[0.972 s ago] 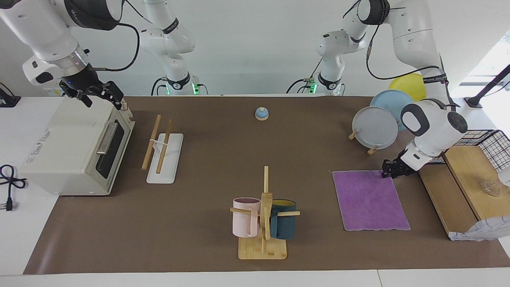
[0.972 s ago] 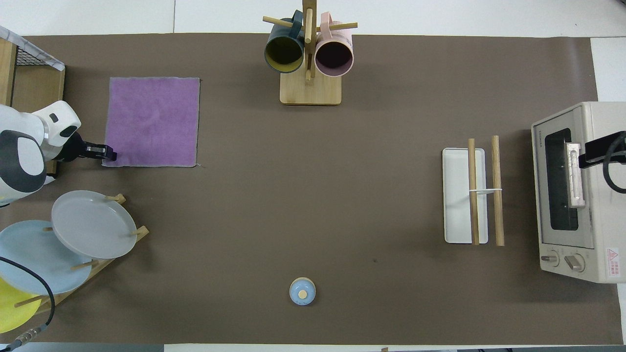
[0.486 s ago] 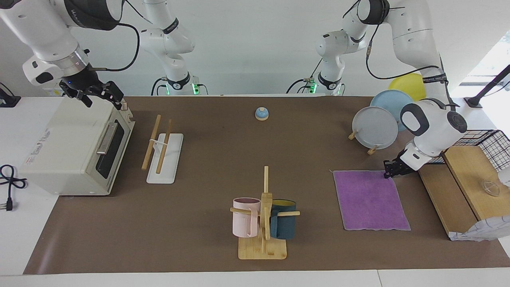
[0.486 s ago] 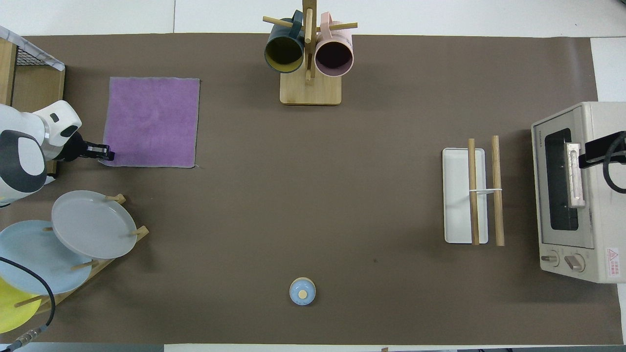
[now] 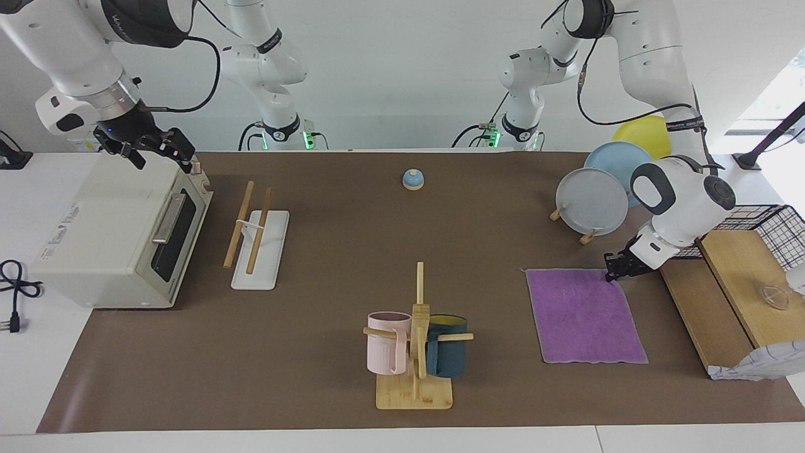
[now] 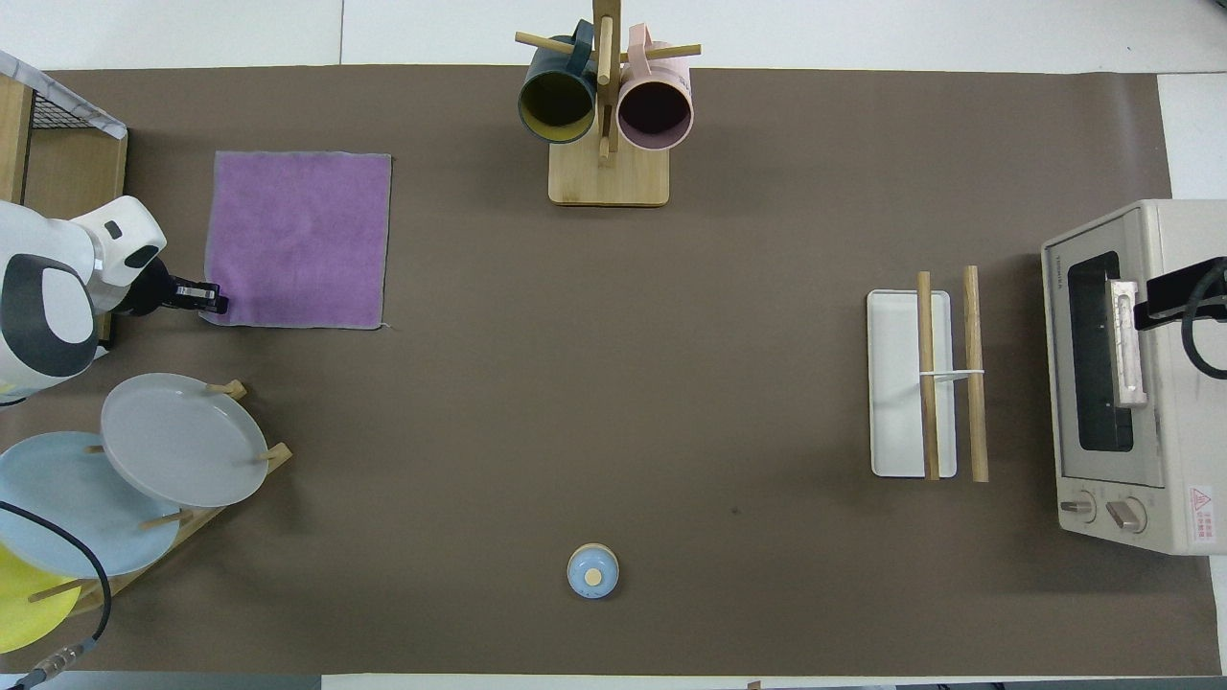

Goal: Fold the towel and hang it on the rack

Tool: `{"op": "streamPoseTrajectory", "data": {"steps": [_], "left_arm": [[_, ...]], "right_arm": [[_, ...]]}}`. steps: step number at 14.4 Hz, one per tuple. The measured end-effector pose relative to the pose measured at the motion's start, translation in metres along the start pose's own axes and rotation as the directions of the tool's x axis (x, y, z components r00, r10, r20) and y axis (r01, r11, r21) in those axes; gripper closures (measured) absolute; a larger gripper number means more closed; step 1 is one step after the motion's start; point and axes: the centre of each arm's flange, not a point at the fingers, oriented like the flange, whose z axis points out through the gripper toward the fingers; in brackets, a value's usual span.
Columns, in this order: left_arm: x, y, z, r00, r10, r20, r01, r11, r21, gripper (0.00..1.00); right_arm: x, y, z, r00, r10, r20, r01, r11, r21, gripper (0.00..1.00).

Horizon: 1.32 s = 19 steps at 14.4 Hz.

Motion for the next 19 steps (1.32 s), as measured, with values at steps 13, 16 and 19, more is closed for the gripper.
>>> {"op": "streamPoseTrajectory", "data": {"steps": [13,16,19], "left_arm": [[0.02,0.033,-0.043,0.994,0.092,-0.062,-0.089,0.995,0.052,0.98],[0.024,0.044,-0.045,0.993,0.102,-0.067,-0.098,0.994,0.053,0.98],[0.032,0.074,-0.049,0.993,0.088,-0.078,-0.084,0.995,0.05,0.98]], "right_arm": [[0.0,0.0,0.0,1.0,0.0,0.0,0.0,1.0,0.0,0.0],[0.0,0.0,0.0,1.0,0.0,0.0,0.0,1.0,0.0,0.0],[0.0,0.0,0.0,1.0,0.0,0.0,0.0,1.0,0.0,0.0]]}}
